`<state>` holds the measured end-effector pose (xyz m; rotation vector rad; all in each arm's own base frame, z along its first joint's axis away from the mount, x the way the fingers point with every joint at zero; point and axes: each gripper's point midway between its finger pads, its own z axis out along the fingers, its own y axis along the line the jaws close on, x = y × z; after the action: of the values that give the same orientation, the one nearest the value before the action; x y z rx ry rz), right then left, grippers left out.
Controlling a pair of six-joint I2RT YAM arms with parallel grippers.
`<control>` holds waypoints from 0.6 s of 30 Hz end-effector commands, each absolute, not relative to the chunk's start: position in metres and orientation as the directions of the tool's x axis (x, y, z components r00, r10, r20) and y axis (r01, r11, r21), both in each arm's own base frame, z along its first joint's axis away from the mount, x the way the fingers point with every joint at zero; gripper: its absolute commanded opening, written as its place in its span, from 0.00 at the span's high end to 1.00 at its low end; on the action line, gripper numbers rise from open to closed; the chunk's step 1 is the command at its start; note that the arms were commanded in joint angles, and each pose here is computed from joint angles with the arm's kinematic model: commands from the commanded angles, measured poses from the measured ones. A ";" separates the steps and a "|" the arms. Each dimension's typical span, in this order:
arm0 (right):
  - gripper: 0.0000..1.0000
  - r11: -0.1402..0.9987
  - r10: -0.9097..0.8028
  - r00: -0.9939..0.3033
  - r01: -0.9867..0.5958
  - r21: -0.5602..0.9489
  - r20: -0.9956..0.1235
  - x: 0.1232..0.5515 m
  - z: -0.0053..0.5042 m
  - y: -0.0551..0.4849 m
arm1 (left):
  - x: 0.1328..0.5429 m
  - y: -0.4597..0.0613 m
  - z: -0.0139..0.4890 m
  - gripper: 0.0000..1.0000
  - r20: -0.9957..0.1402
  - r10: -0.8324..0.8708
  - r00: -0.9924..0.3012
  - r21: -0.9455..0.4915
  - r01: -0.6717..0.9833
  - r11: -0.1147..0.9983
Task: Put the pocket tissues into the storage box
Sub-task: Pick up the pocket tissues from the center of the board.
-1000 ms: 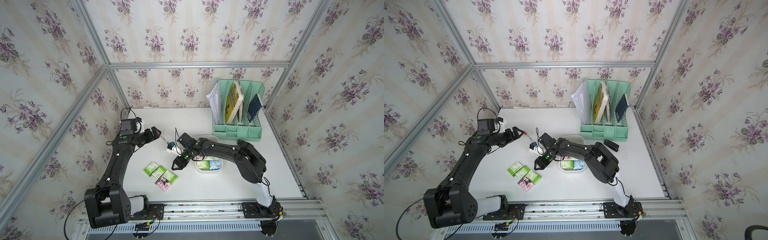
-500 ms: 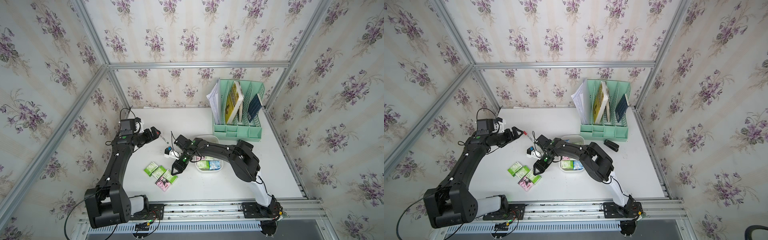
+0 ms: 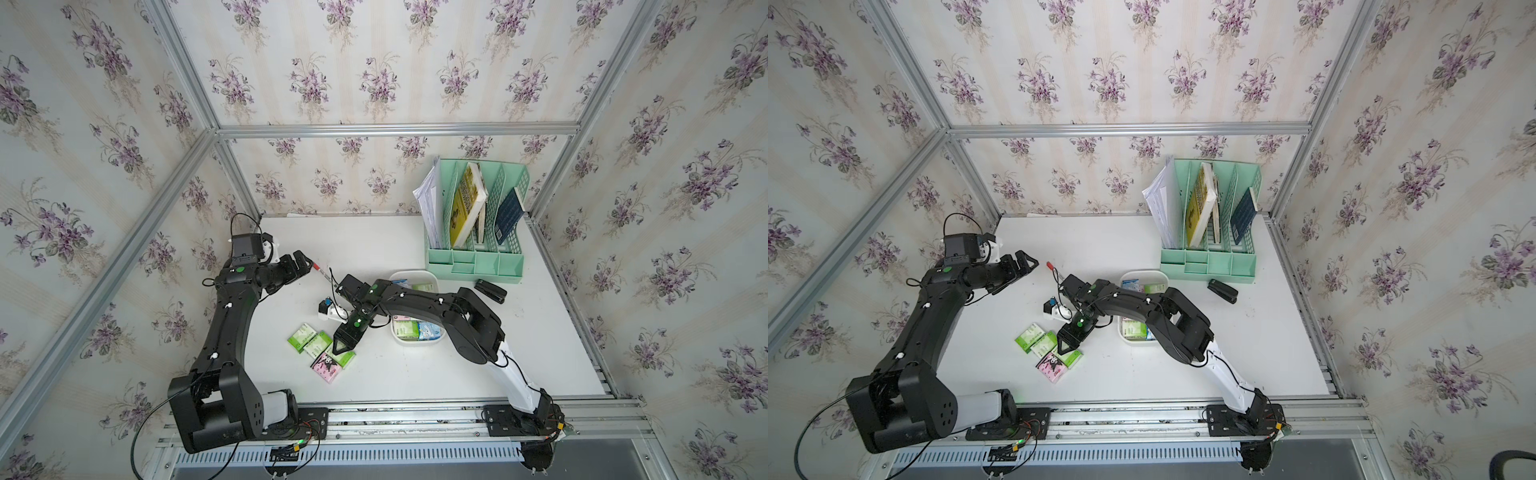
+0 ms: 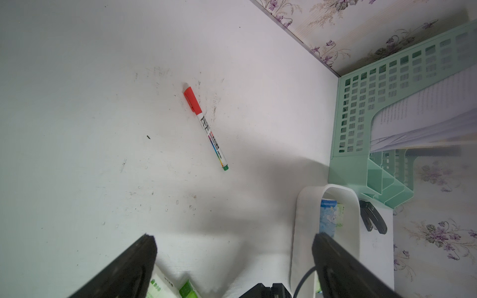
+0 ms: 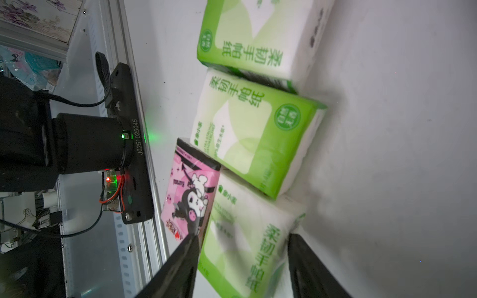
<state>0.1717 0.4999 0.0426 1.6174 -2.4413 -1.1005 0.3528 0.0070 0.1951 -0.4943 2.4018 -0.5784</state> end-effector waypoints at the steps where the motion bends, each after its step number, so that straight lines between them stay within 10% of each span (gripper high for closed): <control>1: 0.43 0.252 -0.820 -0.478 -0.796 0.551 -0.314 0.172 0.036 0.495 | 0.351 0.010 0.193 0.01 -0.469 -0.465 -0.751 -0.499 -0.209 0.841; 11: 1.00 0.291 -0.838 -0.467 -0.820 0.492 -0.282 0.175 0.021 0.486 | 0.349 0.013 0.190 0.01 -0.469 -0.469 -0.749 -0.501 -0.212 0.839; 18: 1.00 0.362 -0.700 -0.586 -0.785 0.503 -0.409 0.222 0.066 0.486 | 0.353 0.008 0.197 0.01 -0.470 -0.456 -0.756 -0.515 -0.184 0.837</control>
<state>0.1911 0.4830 0.0435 1.5489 -2.5719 -1.0153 0.3538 0.0130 0.1941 -0.5004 2.4051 -0.5726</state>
